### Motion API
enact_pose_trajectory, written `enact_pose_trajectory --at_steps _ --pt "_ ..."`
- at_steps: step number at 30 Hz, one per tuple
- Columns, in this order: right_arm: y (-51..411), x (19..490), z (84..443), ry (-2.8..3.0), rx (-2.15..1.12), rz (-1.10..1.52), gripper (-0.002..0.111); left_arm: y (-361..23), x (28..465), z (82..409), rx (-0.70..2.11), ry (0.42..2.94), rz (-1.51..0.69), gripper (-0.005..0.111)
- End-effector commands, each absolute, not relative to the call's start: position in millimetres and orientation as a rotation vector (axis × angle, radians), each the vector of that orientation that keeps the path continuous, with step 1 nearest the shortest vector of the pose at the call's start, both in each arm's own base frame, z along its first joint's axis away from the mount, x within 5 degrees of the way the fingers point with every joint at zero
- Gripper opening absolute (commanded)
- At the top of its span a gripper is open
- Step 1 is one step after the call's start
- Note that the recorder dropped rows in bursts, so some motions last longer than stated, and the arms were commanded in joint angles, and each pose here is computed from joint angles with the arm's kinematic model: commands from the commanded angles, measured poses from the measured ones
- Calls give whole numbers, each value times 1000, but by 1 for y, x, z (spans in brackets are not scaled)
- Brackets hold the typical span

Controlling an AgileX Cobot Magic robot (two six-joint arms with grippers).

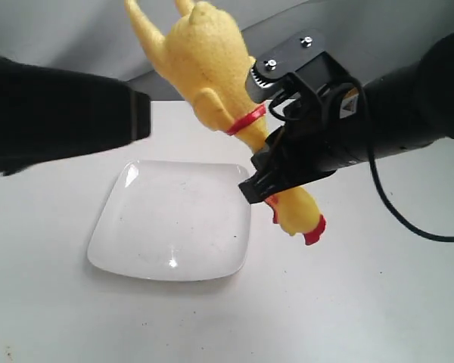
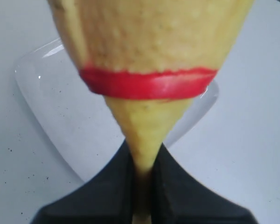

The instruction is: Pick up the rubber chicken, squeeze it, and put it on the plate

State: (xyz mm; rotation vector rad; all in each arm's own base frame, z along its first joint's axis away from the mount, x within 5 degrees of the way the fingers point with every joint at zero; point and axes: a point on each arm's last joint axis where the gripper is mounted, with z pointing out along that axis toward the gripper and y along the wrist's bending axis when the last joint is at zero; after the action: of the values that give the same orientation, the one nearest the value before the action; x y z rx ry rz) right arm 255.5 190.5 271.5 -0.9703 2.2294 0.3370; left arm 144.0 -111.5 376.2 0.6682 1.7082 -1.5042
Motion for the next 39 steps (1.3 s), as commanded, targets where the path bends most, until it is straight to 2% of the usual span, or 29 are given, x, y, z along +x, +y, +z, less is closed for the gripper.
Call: enact_pose_trajectory --at_steps 1,7,10,16,21,23,24,25,26,28,29,32,33,34,35,37,39 --pt "217 281 260 2264 -1042 410 0 -103 89 403 789 1533 -1438 -1" --pt "241 315 205 2385 -1101 395 0 -79 57 400 706 1602 -909 0" --pt "245 321 181 2438 -1119 386 0 -68 53 397 632 1640 -752 0" --pt "248 325 144 2499 -1181 367 0 -56 46 391 565 1708 -604 0" --pt "248 325 135 2519 -1187 364 0 -54 46 389 573 1722 -551 0" --pt "248 325 135 2528 -1193 367 5 -54 46 389 571 1723 -550 0" --pt "247 323 134 2540 -1206 368 18 -54 46 389 571 1723 -550 0" --pt "247 323 134 2541 -1216 362 27 -54 46 389 571 1723 -550 0" --pt "246 322 136 2539 -1236 353 41 -54 46 389 571 1723 -550 0" --pt "244 320 152 2506 -1247 345 52 -54 46 389 573 1725 -550 0" --pt "244 320 159 2495 -1239 346 52 -54 46 389 573 1725 -550 0" --pt "235 308 228 2354 -1180 362 48 -52 47 386 568 1754 -514 0" --pt "228 297 264 2272 -1156 373 39 -49 48 383 552 1791 -482 0" --pt "223 290 283 2228 -1143 378 32 -47 49 381 536 1818 -461 0" --pt "214 276 314 2157 -1124 387 18 -43 50 378 493 1872 -428 0" --pt "198 252 353 2067 -1104 399 0 -38 51 373 437 1945 -384 0" --pt "185 234 374 2001 -1079 403 0 -37 51 371 419 1963 -387 0"
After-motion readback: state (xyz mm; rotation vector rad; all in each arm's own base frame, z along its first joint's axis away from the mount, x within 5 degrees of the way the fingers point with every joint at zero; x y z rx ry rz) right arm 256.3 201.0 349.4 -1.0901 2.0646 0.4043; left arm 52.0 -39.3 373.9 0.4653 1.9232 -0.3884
